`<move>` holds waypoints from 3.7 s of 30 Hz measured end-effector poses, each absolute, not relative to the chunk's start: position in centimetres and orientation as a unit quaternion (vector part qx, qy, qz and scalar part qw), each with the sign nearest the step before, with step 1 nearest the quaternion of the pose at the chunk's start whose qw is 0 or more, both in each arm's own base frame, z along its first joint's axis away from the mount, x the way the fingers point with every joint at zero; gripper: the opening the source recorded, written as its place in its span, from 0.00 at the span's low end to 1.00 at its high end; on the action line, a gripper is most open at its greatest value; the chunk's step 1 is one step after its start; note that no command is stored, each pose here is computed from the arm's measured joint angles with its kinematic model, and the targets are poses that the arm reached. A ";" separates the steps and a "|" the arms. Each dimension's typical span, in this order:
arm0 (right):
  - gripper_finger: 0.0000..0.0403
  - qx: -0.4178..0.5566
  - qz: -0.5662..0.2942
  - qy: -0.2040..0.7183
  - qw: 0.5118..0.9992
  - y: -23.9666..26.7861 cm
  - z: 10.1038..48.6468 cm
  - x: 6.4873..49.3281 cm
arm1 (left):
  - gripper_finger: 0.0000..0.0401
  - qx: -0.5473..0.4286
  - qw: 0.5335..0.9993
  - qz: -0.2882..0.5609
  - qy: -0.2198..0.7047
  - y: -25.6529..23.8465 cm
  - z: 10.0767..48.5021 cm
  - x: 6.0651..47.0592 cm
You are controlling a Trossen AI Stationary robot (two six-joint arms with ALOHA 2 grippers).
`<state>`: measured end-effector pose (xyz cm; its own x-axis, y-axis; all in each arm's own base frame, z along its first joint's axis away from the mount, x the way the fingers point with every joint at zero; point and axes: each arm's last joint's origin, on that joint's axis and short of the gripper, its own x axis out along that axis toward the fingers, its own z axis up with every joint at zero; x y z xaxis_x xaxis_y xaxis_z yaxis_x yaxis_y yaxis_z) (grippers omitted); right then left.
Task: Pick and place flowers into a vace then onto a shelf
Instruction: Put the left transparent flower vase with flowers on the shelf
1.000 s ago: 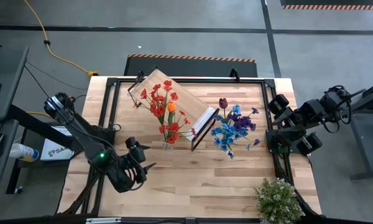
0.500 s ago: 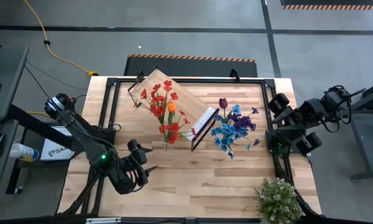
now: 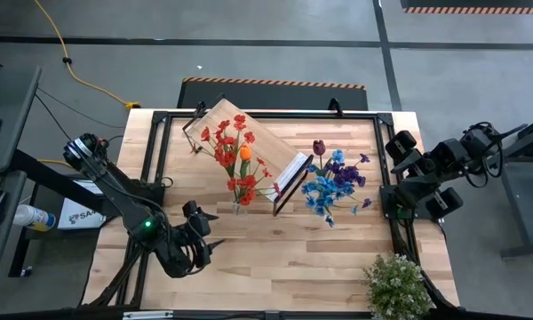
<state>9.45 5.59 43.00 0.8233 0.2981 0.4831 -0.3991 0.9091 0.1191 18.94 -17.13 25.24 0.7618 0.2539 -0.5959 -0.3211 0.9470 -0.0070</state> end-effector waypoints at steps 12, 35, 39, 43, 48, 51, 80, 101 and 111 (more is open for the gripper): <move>0.27 0.107 0.184 -0.231 0.949 5.6 43.0 9.5 | 0.93 -0.075 0.939 0.145 0.303 -17.4 25.4 19.1; 0.27 0.105 0.167 -0.213 0.957 5.8 42.6 10.0 | 0.93 -0.072 0.943 0.173 0.274 -17.2 25.5 19.2; 0.27 0.105 0.162 -0.210 0.959 5.9 42.6 10.2 | 0.93 -0.058 0.941 0.178 0.283 -17.0 25.4 19.0; 0.27 0.104 0.162 -0.207 0.959 6.0 42.5 10.3 | 0.93 -0.040 0.930 0.210 0.298 -16.5 24.2 19.8; 0.27 0.104 0.162 -0.206 0.959 6.0 42.5 10.3 | 0.93 -0.039 0.904 0.258 0.338 -15.4 21.8 22.2; 0.27 0.105 0.162 -0.207 0.959 6.0 42.5 10.3 | 0.93 -0.057 0.889 0.302 0.340 -14.4 20.4 23.4; 0.27 0.106 0.164 -0.207 0.959 6.0 42.5 10.3 | 0.93 -0.079 0.889 0.367 0.264 -13.4 19.3 24.8; 0.27 0.113 0.166 -0.205 0.958 6.0 42.5 10.3 | 0.93 -0.086 0.900 0.370 0.215 -11.9 17.2 25.7; 0.27 0.132 0.170 -0.202 0.955 6.0 42.5 10.3 | 0.93 -0.094 0.889 0.380 0.239 -10.3 17.1 26.4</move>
<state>10.32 6.03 42.51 0.8603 0.2720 0.4311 -0.3785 0.9074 0.1828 26.42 -10.26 17.07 0.5973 0.6305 -0.4957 -0.7202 0.6937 0.0145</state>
